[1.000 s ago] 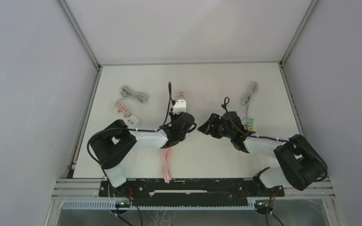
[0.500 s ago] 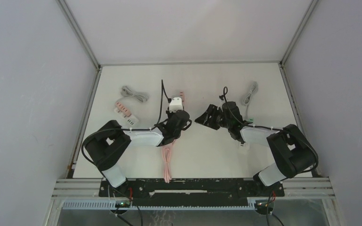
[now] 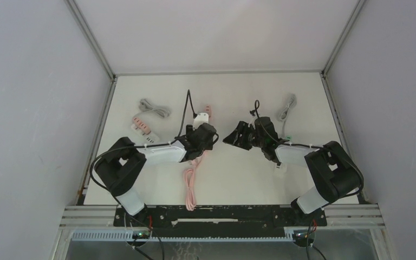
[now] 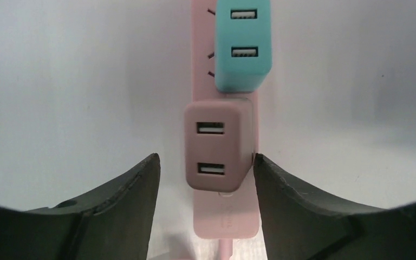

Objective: Insert the plug
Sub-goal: Insert the plug into the socket, then press the plug into the socket.

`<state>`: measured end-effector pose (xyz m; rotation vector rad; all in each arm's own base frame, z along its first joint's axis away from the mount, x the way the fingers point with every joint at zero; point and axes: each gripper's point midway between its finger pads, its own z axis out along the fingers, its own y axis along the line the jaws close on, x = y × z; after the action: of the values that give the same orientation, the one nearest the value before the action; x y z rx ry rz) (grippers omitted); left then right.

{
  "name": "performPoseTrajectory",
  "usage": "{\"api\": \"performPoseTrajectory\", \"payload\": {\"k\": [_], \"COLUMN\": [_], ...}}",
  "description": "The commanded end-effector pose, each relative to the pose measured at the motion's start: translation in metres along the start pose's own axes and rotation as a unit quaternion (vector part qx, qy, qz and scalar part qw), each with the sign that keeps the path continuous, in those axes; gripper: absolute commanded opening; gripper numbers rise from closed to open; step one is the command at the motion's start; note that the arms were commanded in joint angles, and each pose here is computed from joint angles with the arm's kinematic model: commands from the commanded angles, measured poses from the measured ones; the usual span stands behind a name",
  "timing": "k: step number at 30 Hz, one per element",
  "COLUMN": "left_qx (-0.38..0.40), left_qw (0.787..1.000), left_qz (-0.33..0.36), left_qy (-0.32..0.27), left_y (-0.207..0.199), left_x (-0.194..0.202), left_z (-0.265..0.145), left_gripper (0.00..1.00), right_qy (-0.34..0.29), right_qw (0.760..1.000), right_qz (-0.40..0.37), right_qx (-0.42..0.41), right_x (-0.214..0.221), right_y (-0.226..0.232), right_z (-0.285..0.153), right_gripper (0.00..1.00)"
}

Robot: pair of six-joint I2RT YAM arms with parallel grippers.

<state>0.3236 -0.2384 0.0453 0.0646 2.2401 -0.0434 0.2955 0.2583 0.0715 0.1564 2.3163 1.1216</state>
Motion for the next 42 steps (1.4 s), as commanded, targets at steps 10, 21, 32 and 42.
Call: {"api": "performPoseTrajectory", "payload": {"k": [10,21,32,42], "left_qx": [0.052,0.122,0.106,0.087], "left_qw": [0.998,0.984,0.984,0.986], "left_qz": [-0.025,-0.108,-0.103,-0.077], "left_qy": [0.039,0.07,0.101,0.123], "left_y": [0.007,-0.003,-0.008,-0.007], "left_x": [-0.036,-0.058,-0.058,-0.055], "left_z": [-0.039,-0.047,-0.026,-0.016], "left_gripper": [0.76,0.75,0.59,0.31], "right_qy": [-0.01,-0.011,-0.004,0.009], "right_qw": [0.999,0.999,0.997,0.996], "right_qz": [-0.026,-0.013,0.023,0.038], "right_qx": [-0.019,-0.049,-0.072,-0.077], "right_x": [-0.011,-0.02,-0.051,-0.054], "right_y": [0.008,0.015,0.02,0.017], "right_z": [-0.005,0.0,0.03,0.051], "right_gripper": [0.62,0.62,0.61,0.61]}}
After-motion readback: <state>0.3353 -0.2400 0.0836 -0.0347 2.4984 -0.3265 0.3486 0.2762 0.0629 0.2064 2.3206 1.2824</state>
